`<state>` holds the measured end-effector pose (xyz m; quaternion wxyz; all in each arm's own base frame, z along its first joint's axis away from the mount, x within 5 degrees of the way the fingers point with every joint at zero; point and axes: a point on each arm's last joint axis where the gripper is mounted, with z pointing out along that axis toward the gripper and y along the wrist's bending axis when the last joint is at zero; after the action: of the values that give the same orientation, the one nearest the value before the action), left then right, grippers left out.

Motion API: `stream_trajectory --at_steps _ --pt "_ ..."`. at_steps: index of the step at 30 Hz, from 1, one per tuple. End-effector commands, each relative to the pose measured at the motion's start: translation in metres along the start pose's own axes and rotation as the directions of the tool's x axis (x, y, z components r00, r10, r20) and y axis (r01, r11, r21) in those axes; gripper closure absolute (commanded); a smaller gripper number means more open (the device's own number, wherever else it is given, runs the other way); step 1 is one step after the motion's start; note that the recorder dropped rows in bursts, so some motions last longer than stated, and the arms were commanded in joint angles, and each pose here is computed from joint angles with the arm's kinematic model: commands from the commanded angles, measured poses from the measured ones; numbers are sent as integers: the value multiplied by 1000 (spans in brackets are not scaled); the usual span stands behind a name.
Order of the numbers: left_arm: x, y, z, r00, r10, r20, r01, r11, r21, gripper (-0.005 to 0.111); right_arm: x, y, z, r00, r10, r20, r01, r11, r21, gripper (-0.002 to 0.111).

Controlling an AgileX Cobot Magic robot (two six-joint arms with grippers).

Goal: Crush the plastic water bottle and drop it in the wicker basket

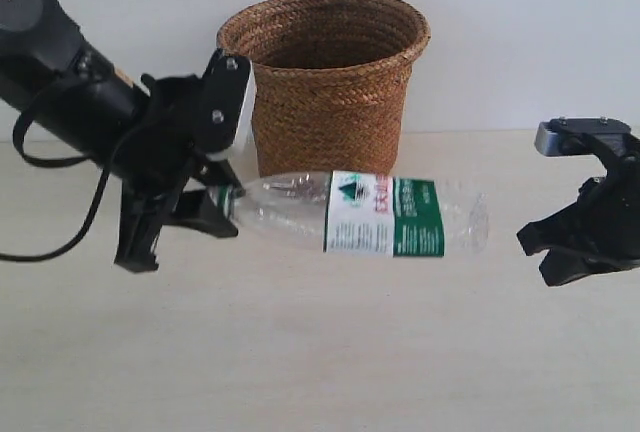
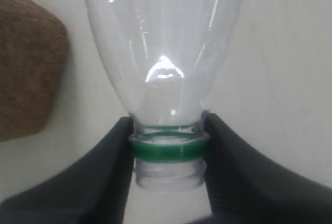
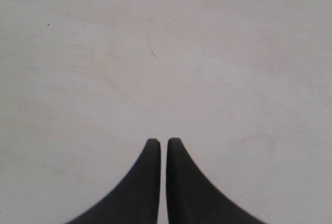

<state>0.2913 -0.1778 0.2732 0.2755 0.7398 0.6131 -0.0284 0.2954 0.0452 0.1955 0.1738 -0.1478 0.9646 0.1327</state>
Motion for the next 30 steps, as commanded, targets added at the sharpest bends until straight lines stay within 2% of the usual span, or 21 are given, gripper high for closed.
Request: stream_trajectory --at_steps 1,2,3,4,5,6,7,8,9,11,13,14,18,21,24,26,27,30 --pt "-15 44 -33 999 34 15 -29 967 -254 102 -2 0 1 997 -23 79 24 1000 -4 108" --pt "-14 57 -39 1000 12 22 -4 942 -337 102 -2 1 1 996 -25 85 26 1000 -7 108" --pt "-11 83 -46 1000 -1 29 15 860 -510 102 -3 1 1 994 -51 95 52 999 -11 108" --pt "-7 103 -47 997 -38 73 75 774 -629 100 -4 2 1 993 -55 103 57 998 -15 108" --pt "0 121 -37 998 -24 56 56 725 -686 81 -3 2 2 992 -63 108 66 998 -18 108" --pt "3 124 -30 999 -21 32 37 741 -671 65 -1 2 3 993 -62 104 65 998 -21 108" --pt "5 132 -16 998 -45 41 61 752 -656 28 1 5 5 993 -62 98 65 998 -27 108" --pt "6 137 -11 990 -101 96 139 736 -662 8 2 5 6 994 -63 94 66 997 -30 108" --pt "7 139 -8 986 -121 116 167 728 -665 -2 2 8 6 993 -70 95 74 997 -37 108" --pt "7 139 -5 989 -111 95 146 735 -662 0 3 9 8 992 -86 97 91 995 -46 108" --pt "8 138 -5 991 -107 79 133 746 -653 7 2 10 8 990 -93 103 98 994 -47 108" --pt "8 136 -5 991 -113 73 133 758 -639 15 2 9 8 990 -91 105 96 994 -46 108" --pt "9 130 -4 990 -134 45 135 806 -577 29 2 9 8 989 -95 110 100 994 -42 108" --pt "9 122 -7 987 -158 22 147 844 -516 47 0 9 8 989 -85 121 90 995 -39 108" --pt "10 114 -15 981 -194 -13 166 871 -462 70 -5 10 6 986 -19 166 29 998 -58 108" --pt "11 108 -23 971 -236 -37 199 885 -421 86 -11 12 2 985 -19 174 33 996 -80 108" --pt "11 100 -33 957 -281 -69 235 892 -385 101 -17 15 -3 984 -30 176 49 994 -102 108" --pt "14 90 -46 920 -375 -118 315 883 -348 102 -29 19 -13 984 -14 178 38 990 -135 108"
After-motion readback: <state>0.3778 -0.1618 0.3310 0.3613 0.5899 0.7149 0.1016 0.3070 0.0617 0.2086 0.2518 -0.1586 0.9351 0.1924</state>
